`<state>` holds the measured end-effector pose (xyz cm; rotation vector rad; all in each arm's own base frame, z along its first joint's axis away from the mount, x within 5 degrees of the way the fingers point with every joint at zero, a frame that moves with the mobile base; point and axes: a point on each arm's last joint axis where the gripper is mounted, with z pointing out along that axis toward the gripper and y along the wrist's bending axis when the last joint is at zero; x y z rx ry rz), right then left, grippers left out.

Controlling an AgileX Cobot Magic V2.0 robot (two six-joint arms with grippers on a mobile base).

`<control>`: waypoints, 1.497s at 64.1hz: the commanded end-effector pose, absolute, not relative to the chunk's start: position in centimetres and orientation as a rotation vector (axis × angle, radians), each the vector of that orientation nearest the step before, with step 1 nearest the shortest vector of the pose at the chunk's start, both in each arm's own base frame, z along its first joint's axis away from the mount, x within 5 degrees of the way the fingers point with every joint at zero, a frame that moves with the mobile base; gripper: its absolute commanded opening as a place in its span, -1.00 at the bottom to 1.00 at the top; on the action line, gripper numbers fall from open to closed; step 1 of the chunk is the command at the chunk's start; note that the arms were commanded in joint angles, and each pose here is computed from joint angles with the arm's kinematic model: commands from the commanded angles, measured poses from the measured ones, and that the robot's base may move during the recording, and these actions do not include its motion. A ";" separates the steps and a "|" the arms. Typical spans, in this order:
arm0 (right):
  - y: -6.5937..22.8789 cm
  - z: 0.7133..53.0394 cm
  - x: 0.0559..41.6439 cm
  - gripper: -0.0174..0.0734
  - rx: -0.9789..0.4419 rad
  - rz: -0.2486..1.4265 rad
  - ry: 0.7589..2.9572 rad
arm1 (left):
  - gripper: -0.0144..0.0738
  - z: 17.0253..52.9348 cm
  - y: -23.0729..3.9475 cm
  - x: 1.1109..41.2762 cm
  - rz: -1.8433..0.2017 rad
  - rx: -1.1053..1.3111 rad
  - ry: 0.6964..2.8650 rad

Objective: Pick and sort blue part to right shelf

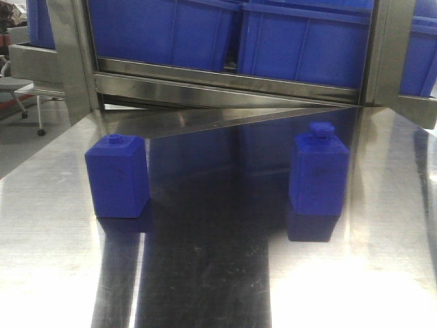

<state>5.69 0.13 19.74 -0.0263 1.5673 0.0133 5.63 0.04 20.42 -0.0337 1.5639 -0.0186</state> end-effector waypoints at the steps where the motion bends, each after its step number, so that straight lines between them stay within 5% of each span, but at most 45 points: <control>1: 0.2 21.5 5.3 -0.45 -0.035 0.005 1.428 | -0.37 20.6 0.1 5.5 -0.022 -0.041 1.472; 71: 0.2 21.7 5.3 -0.45 -0.036 0.007 1.402 | -0.37 20.6 0.1 5.5 -0.022 -0.041 1.472; 96: 0.1 26.0 5.8 -0.45 -0.018 0.020 1.484 | -0.37 20.6 0.1 5.5 -0.022 -0.041 1.472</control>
